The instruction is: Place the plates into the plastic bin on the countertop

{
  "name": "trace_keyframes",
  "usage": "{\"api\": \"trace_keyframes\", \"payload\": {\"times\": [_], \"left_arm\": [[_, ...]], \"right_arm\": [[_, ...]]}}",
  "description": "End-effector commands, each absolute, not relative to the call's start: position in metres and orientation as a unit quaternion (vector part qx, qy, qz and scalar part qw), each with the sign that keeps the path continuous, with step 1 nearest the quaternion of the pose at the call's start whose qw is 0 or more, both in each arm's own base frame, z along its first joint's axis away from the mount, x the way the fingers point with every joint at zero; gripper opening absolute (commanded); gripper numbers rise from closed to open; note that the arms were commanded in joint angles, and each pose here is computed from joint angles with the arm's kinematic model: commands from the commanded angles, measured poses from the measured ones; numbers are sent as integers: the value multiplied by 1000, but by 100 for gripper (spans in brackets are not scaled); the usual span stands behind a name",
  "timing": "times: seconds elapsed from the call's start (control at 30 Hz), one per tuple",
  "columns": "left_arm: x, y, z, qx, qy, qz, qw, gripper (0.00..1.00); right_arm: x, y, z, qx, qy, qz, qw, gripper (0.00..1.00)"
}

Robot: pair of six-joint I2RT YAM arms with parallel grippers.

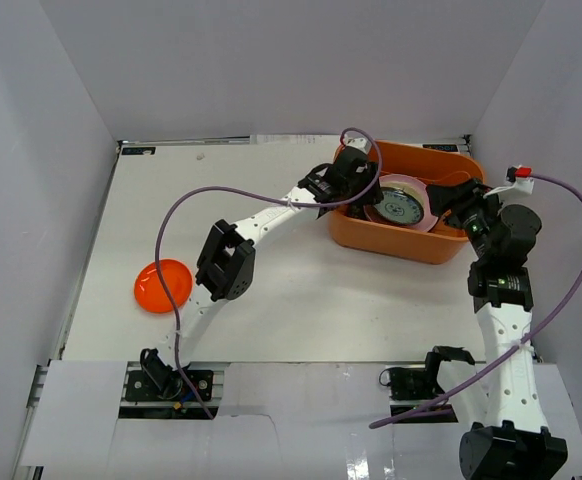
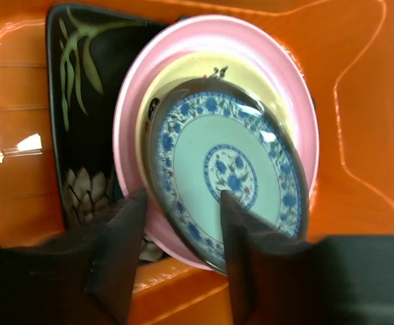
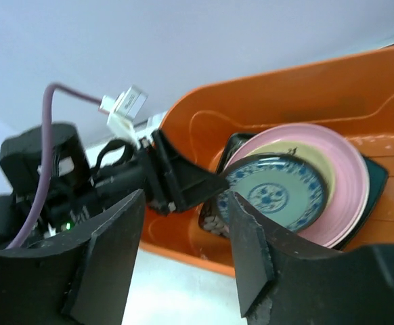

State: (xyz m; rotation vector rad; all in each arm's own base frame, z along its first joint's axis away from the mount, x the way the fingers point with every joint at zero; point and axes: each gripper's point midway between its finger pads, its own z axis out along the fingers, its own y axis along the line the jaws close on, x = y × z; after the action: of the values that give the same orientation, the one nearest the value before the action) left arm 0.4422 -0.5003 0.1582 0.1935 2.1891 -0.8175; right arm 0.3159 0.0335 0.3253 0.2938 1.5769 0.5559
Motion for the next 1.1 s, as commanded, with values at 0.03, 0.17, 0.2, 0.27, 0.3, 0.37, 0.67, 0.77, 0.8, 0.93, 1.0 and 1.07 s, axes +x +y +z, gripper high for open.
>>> {"api": "trace_keyframes", "payload": {"times": [0.03, 0.17, 0.2, 0.27, 0.3, 0.37, 0.67, 0.77, 0.8, 0.93, 1.0, 1.07], "left_arm": [[436, -502, 247, 83, 815, -373, 435, 72], [426, -475, 324, 93, 772, -379, 502, 90], [414, -458, 370, 91, 746, -390, 532, 92], [405, -434, 388, 82, 736, -374, 559, 97], [399, -420, 399, 86, 729, -362, 575, 98], [376, -370, 427, 63, 711, -339, 613, 98], [255, -166, 408, -43, 681, -261, 683, 98], [228, -115, 374, -88, 688, -232, 682, 98], [224, -105, 353, -94, 701, -212, 675, 98], [206, -81, 329, -108, 699, -209, 676, 98], [202, -77, 322, -108, 700, -209, 674, 98], [203, -80, 316, -102, 705, -208, 670, 98]], "right_arm": [[299, 71, 328, 51, 708, 302, 636, 60], [289, 109, 305, 23, 717, 354, 600, 61], [290, 115, 300, 25, 720, 352, 597, 61], [286, 152, 282, -1, 736, 364, 571, 61], [284, 167, 276, -13, 741, 367, 562, 61], [272, 219, 252, -51, 763, 374, 525, 62], [227, 413, 159, -170, 806, 405, 396, 66], [219, 469, 135, -179, 810, 430, 357, 66], [216, 493, 147, -173, 801, 455, 349, 66], [217, 549, 114, -163, 808, 474, 311, 63], [218, 564, 77, -145, 827, 464, 283, 62], [218, 583, 57, -128, 833, 476, 252, 59]]}}
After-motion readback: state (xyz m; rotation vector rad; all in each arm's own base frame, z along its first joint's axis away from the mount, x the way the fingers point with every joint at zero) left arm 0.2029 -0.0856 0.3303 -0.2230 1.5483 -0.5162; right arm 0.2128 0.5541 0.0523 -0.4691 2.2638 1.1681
